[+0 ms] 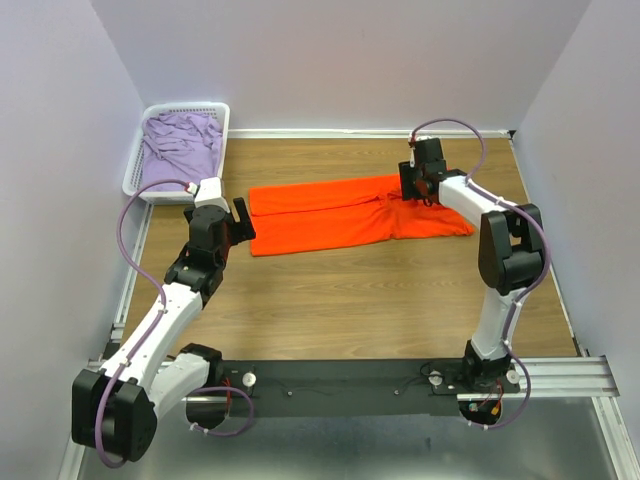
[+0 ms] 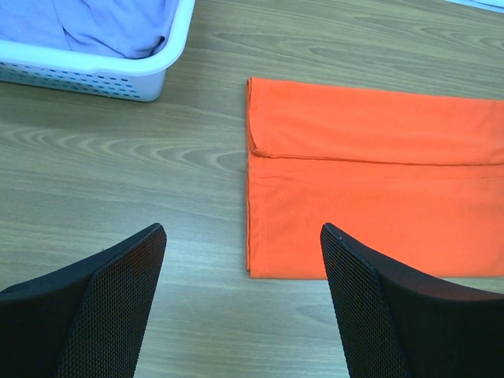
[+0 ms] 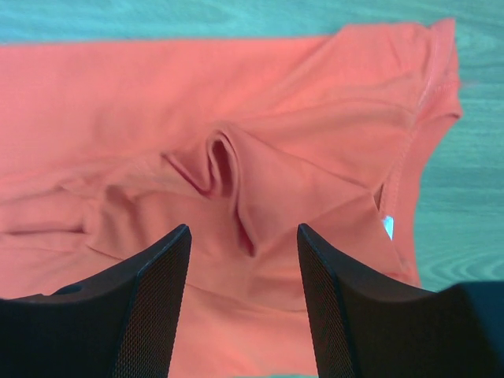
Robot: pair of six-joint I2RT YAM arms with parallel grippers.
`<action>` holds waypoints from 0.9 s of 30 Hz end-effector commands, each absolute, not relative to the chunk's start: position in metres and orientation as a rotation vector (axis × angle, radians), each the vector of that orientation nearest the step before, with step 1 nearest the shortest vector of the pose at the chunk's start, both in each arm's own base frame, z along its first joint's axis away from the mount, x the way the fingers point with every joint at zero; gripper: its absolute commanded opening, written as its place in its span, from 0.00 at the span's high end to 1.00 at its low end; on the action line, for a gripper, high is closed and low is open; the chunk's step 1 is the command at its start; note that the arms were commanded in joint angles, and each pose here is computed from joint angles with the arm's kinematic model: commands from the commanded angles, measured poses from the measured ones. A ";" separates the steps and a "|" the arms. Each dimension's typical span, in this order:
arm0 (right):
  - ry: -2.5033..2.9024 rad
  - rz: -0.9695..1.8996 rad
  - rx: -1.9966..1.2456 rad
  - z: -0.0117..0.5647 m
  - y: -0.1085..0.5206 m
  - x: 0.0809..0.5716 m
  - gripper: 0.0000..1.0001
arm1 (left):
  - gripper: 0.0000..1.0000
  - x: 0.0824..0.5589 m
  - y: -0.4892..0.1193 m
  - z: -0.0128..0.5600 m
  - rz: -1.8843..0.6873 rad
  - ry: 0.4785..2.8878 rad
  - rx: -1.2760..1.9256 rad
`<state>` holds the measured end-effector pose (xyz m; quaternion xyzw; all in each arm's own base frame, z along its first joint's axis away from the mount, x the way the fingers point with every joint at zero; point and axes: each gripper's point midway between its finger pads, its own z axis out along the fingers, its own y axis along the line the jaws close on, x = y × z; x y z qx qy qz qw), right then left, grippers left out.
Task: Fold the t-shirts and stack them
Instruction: Fold the tshirt
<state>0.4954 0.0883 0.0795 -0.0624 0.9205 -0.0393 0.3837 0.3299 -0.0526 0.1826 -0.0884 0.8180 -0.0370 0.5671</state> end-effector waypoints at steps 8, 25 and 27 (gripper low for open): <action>2.403 -0.292 -0.264 0.050 0.065 0.491 0.37 | 0.13 0.332 -0.057 0.181 -0.100 1.915 -0.177; 2.353 -0.455 -0.356 0.055 0.053 0.525 0.80 | 0.14 0.333 -0.058 0.177 -0.092 1.930 -0.171; 2.334 -0.498 -0.360 0.060 0.049 0.533 0.81 | 0.14 0.333 -0.058 0.175 -0.088 1.935 -0.167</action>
